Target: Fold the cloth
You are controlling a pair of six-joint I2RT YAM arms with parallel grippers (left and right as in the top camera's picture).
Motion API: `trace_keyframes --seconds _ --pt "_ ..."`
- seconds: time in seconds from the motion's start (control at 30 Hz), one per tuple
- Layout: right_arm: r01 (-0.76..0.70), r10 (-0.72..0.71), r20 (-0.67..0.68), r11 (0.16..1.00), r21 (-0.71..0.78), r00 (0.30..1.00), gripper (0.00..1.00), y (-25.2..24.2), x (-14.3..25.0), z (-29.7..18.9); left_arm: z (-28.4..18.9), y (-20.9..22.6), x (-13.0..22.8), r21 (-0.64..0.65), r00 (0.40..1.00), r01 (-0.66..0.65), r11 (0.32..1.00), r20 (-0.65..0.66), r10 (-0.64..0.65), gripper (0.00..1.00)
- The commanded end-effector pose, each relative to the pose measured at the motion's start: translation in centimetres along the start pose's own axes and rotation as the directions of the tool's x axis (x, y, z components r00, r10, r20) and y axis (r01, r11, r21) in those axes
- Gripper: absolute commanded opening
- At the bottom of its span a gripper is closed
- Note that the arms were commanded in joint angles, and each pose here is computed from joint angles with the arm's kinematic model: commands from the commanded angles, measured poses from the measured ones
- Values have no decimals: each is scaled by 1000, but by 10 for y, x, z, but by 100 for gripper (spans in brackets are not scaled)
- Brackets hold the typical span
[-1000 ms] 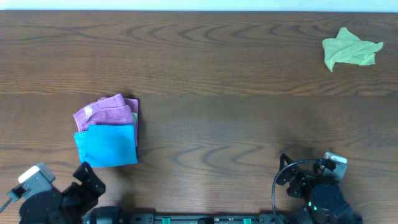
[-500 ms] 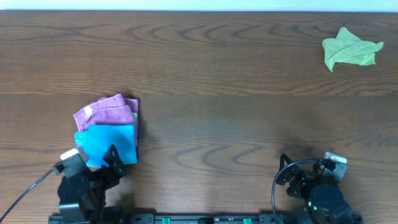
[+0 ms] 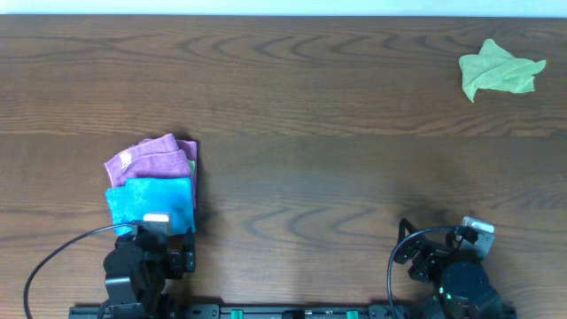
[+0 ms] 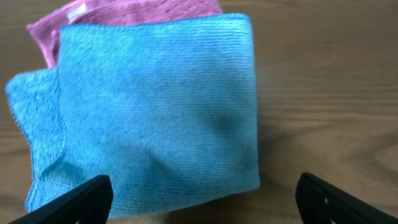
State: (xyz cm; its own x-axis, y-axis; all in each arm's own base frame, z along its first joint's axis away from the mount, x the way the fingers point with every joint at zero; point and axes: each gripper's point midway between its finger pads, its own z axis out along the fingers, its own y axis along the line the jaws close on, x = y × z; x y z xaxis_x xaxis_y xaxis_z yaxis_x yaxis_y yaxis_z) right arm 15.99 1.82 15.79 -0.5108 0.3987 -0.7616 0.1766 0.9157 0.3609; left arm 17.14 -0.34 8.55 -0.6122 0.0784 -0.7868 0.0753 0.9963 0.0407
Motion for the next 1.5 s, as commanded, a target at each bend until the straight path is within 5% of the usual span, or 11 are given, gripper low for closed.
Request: trace_keyframes --seconds 0.0,0.37,0.57,1.47 --pt "-22 22 17 1000 11 1000 99 -3 -3 -1 6 -3 17 18 996 -75 997 -49 76 95" --pt "-23 23 17 1000 11 1000 99 -3 -3 -1 16 12 29 -67 996 -30 997 -85 24 95" --pt "-22 22 17 1000 11 1000 99 -3 -3 -1 15 31 30 -191 985 151 970 -54 -164 95" --pt "-23 23 17 1000 11 1000 99 -3 -3 -1 15 32 30 -198 985 150 969 -54 -164 95"
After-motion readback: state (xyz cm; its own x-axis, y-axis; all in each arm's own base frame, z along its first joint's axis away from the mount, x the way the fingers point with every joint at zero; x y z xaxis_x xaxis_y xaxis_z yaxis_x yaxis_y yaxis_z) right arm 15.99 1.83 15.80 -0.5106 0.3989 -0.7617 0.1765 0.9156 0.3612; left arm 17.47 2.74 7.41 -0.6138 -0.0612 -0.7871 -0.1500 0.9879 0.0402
